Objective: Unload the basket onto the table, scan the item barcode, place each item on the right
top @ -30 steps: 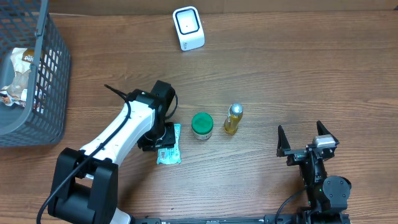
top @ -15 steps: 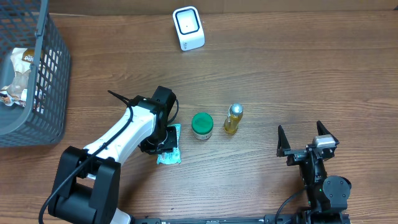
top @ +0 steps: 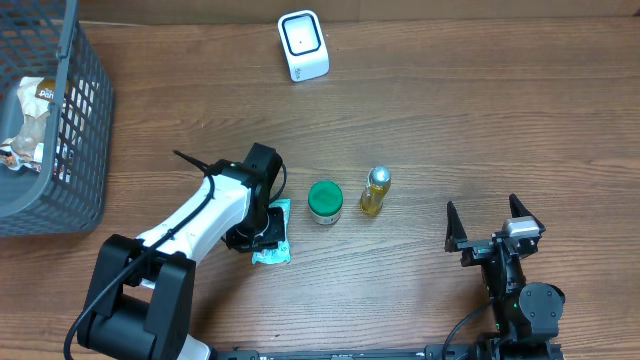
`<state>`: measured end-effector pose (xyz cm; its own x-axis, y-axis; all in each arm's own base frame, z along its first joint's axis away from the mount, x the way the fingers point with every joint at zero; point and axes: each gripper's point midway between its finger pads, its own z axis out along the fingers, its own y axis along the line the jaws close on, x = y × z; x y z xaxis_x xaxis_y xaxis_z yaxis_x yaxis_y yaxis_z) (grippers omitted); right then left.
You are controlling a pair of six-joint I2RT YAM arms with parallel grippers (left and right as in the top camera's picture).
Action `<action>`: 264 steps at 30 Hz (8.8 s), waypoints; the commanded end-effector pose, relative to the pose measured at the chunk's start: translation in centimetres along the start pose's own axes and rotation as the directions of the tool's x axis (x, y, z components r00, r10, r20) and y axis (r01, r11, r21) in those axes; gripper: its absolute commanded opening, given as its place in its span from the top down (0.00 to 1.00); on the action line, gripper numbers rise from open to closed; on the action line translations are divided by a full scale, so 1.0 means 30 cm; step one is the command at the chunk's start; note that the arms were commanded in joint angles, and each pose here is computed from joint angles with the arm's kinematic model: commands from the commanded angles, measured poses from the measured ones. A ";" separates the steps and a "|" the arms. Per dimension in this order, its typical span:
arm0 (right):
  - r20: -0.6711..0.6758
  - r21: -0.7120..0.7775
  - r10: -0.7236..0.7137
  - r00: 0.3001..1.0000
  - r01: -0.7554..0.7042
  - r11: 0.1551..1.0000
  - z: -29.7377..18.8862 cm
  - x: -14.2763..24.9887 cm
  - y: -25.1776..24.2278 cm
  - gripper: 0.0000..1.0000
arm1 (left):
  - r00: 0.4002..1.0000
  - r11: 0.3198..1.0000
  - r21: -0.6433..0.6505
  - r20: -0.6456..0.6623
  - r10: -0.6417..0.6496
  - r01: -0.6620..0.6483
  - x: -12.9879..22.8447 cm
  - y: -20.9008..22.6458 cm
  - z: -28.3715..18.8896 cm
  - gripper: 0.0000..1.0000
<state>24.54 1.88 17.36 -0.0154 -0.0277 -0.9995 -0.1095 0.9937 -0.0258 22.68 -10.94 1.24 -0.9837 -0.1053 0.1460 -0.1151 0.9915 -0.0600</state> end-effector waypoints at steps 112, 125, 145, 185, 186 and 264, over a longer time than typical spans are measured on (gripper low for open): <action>0.001 0.010 -0.001 1.000 0.001 1.000 0.001 0.008 -0.006 0.00 | 0.991 0.987 -0.148 0.120 -0.052 0.070 -0.119 0.062 -0.044 0.90; 0.001 0.010 -0.001 1.000 0.001 1.000 0.001 0.008 -0.006 0.00 | 0.989 0.999 0.014 0.145 0.039 -0.041 -0.193 -0.071 -0.088 0.94; 0.001 0.010 -0.001 1.000 0.001 1.000 0.001 0.008 -0.006 0.00 | 0.995 0.996 -0.077 0.094 -0.031 0.039 -0.209 -0.009 -0.031 0.91; 0.001 0.010 -0.001 1.000 0.001 1.000 0.001 0.008 -0.006 0.00 | 0.949 0.932 -0.182 0.110 -0.296 0.312 -0.250 0.426 -0.151 0.82; 0.001 0.010 -0.001 1.000 0.001 1.000 0.001 0.008 -0.006 0.00 | 0.949 0.933 -0.180 0.110 -0.296 0.312 -0.247 0.426 -0.139 0.82; 0.001 0.010 -0.001 1.000 0.001 1.000 0.001 0.008 -0.006 0.00 | 0.654 0.993 -0.119 0.752 0.076 0.021 -0.547 0.268 -1.237 0.42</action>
<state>24.54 1.89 17.36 -0.0154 -0.0273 -0.9995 -0.1099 0.9936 -0.0255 43.41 1.33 35.60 -0.7402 -0.0784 -0.6677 -0.1335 0.9905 0.0316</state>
